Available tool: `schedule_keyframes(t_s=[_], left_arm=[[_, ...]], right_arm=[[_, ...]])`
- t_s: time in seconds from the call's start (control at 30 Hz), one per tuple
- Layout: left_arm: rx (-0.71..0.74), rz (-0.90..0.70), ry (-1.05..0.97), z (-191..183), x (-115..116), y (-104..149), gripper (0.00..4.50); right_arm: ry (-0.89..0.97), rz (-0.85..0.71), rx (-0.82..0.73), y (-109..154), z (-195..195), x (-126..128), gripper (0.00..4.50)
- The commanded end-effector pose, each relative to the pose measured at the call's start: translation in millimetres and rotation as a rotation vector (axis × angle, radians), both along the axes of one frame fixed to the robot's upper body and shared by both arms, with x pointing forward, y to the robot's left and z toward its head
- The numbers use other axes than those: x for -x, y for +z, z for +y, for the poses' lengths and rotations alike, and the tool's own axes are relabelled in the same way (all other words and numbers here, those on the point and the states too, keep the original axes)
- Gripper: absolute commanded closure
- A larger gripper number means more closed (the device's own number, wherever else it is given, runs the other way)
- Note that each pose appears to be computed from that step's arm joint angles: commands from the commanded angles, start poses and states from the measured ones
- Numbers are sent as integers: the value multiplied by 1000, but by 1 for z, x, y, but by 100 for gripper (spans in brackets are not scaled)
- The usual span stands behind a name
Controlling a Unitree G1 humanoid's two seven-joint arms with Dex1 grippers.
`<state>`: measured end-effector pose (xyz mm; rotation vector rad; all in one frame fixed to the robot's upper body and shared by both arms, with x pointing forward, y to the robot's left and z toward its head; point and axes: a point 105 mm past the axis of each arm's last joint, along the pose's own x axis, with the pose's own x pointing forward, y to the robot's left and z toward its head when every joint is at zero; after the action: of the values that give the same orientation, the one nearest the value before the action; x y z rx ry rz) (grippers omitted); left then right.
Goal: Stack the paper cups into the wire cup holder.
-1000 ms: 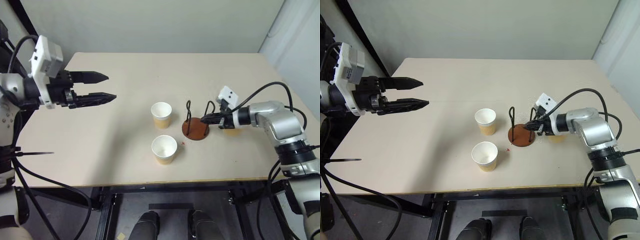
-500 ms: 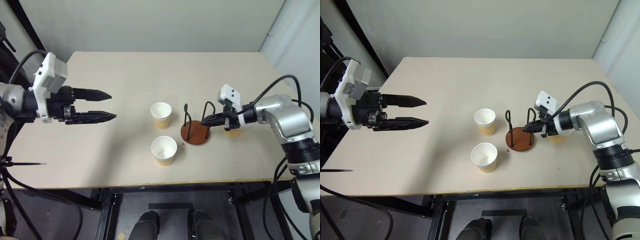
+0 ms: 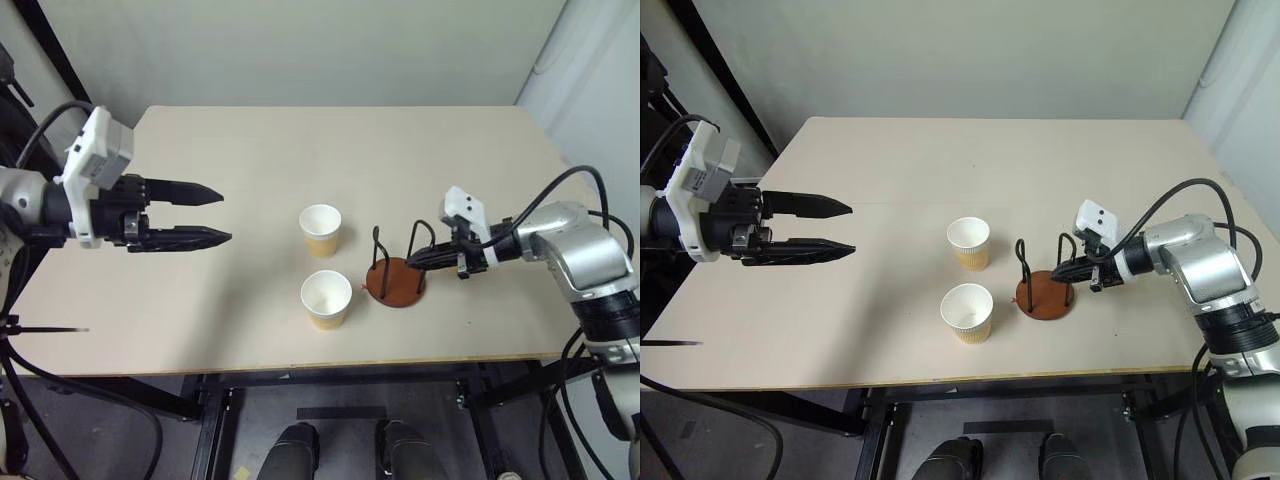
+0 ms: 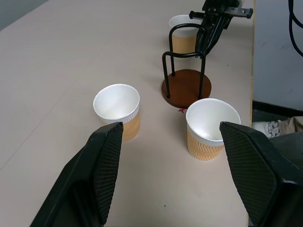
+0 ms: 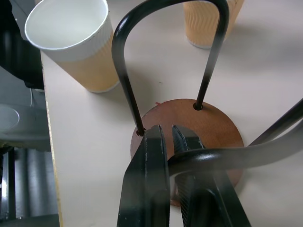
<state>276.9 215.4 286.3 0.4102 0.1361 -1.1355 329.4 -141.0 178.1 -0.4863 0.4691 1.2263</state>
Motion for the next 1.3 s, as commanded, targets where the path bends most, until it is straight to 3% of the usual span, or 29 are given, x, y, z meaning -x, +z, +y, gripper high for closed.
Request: schedule_keyframes(t_s=[0.03,0.4,0.7,0.9,1.07,1.3], left_arm=[[-11,-41,-13,-3,5,12,100],[1,-40,-25,-7,1,9,100],[-3,-43,-26,-6,-2,6,100],[-51,-49,-18,-3,-6,3,100],[-107,-89,10,6,-15,4,100],[-149,-132,13,11,-28,10,100]], right_arm=[[2,8,50,-6,-6,4,386],[-21,14,78,-7,-20,10,9],[-46,35,118,-3,-42,37,9],[-17,-62,170,25,-47,53,9],[174,-186,199,48,-7,71,9],[418,-301,275,44,43,73,9]])
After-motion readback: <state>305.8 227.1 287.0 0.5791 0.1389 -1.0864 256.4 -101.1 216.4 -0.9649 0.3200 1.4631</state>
